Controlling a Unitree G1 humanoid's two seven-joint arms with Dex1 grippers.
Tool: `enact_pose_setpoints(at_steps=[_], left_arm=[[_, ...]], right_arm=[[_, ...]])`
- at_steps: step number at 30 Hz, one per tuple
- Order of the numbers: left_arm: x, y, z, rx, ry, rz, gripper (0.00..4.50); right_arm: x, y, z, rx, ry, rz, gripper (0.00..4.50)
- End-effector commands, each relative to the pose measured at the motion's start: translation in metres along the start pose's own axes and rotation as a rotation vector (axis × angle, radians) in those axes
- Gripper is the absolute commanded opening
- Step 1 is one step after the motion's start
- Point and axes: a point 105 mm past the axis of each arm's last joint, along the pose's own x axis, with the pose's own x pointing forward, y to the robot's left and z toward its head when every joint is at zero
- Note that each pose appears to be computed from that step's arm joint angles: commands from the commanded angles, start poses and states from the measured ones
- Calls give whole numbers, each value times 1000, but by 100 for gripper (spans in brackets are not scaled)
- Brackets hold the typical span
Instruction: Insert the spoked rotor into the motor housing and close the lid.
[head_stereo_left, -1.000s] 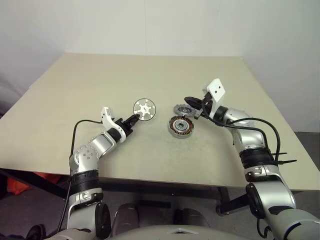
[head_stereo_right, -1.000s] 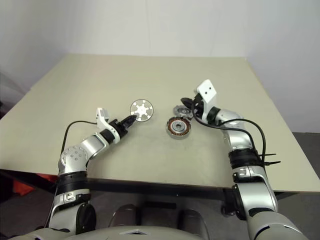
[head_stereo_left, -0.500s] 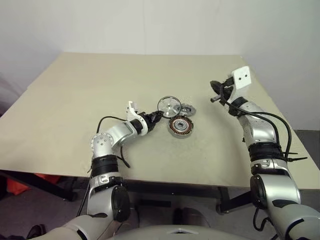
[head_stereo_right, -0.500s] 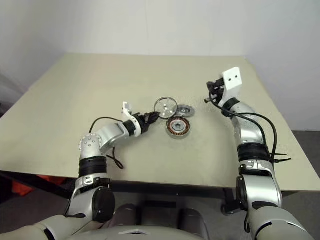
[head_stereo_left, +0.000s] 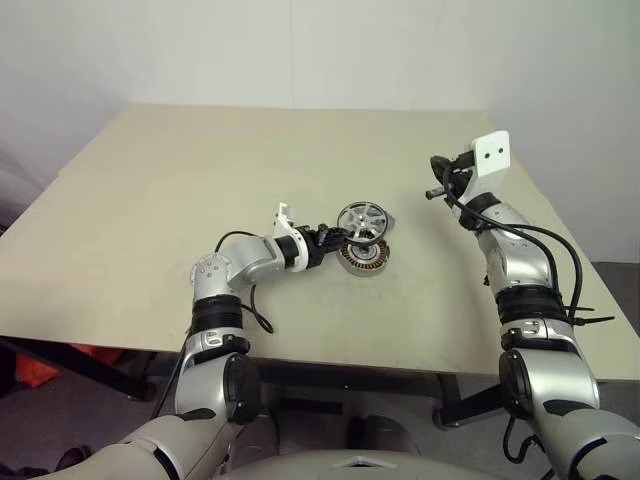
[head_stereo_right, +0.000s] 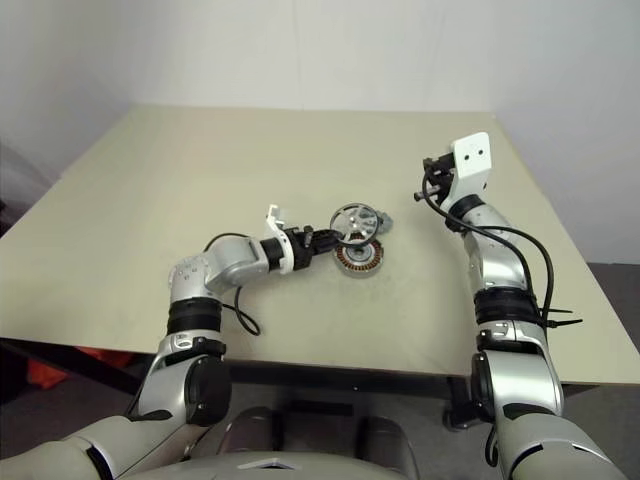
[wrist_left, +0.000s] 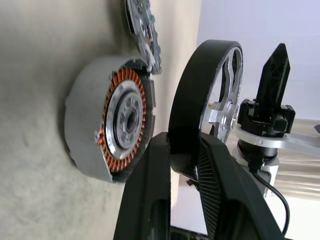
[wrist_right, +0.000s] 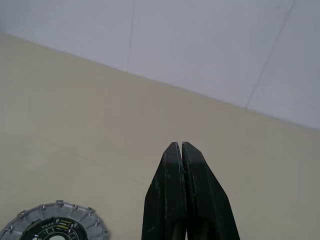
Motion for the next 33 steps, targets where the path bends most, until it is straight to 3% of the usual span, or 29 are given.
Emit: enact_pose_setpoints(at_steps=[1,20,33], left_arm=[[9,-18,-9,0,47,-50,69],[15,11,-17,-64,79,63,69],[17,12,-13,-66,60,56,69]], right_arm=[[2,-4,22,-27,-81,-14,0],[0,-3,23,-25,-91,-18,0],[1,-2,24,-29,-95,-7,0]])
